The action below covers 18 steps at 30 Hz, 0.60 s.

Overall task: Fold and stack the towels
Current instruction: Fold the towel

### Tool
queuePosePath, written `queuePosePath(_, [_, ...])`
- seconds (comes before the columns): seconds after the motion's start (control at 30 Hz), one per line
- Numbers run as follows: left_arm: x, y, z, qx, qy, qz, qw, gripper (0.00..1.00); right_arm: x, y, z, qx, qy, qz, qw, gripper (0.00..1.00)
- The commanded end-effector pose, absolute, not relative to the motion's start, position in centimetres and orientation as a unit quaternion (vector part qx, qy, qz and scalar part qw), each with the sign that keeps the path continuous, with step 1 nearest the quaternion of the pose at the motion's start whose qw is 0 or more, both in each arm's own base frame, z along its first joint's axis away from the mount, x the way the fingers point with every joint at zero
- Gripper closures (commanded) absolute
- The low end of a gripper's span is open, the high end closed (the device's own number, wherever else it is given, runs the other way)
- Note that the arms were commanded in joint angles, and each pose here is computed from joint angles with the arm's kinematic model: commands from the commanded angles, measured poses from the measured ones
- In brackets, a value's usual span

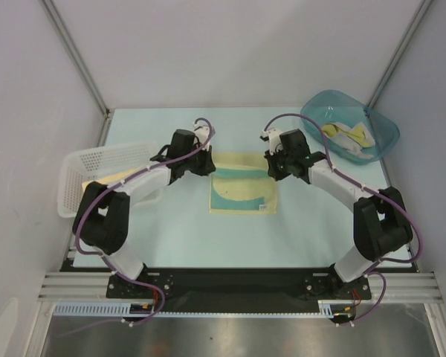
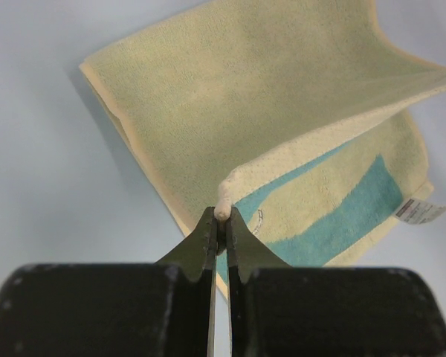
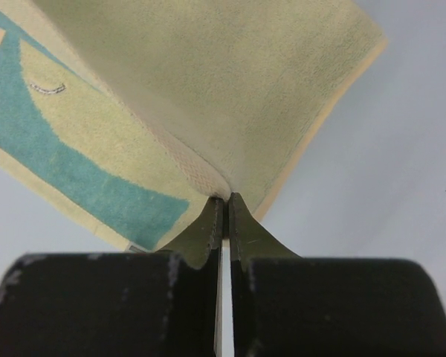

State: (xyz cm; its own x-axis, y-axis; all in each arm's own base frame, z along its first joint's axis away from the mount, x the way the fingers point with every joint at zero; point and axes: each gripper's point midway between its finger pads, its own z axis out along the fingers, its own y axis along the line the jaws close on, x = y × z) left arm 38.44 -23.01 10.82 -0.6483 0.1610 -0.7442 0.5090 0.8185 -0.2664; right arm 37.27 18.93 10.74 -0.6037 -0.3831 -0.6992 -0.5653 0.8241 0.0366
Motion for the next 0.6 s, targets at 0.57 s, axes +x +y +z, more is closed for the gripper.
queuePosePath(0.57, [33.8,-24.0,9.2,0.195,0.882,-0.245,0.352,1.0,31.4,18.4,8.8,-0.252,0.915,0.115,0.292,1.0])
